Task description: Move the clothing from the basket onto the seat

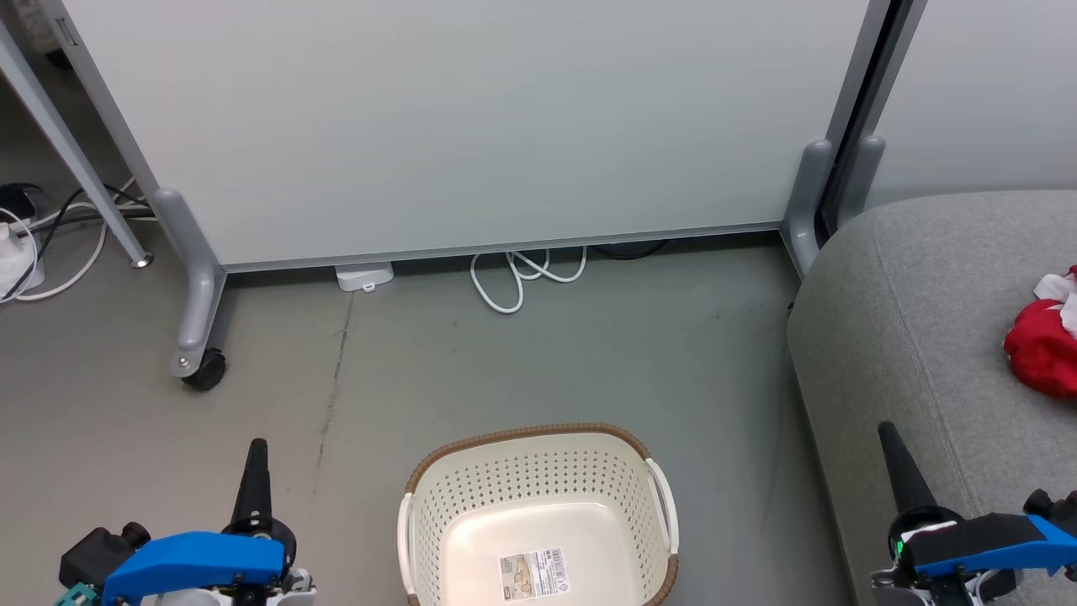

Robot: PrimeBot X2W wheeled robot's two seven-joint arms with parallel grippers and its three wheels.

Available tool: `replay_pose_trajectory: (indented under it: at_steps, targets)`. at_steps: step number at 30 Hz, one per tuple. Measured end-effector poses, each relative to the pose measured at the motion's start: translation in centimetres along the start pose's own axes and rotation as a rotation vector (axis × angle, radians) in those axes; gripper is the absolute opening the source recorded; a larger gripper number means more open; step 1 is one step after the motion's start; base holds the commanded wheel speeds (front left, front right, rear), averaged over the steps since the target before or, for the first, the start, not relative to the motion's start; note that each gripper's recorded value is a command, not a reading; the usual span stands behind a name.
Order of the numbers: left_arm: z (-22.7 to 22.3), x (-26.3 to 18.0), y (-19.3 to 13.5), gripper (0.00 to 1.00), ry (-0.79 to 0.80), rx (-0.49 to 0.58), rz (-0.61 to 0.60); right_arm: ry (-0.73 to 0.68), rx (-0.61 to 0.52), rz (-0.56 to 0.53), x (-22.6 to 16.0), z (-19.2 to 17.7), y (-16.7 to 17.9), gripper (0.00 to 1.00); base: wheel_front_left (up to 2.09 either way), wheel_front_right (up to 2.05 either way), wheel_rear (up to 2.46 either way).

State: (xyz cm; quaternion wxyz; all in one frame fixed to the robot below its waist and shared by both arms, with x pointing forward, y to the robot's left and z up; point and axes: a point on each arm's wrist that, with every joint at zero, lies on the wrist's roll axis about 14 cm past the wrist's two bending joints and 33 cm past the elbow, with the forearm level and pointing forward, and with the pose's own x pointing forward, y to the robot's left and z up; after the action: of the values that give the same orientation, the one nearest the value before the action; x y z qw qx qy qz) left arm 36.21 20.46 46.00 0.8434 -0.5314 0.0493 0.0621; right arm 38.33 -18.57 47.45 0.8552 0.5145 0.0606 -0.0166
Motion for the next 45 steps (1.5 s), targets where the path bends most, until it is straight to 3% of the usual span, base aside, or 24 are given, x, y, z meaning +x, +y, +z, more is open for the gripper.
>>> replay_pose_trajectory:
  at_steps: [45]
  targets:
    - [1.2,1.4,-3.3,0.00,0.012,-0.353,-0.108,-0.048,0.387,0.074,0.1,1.9,1.6,0.00,0.00,0.00,0.00]
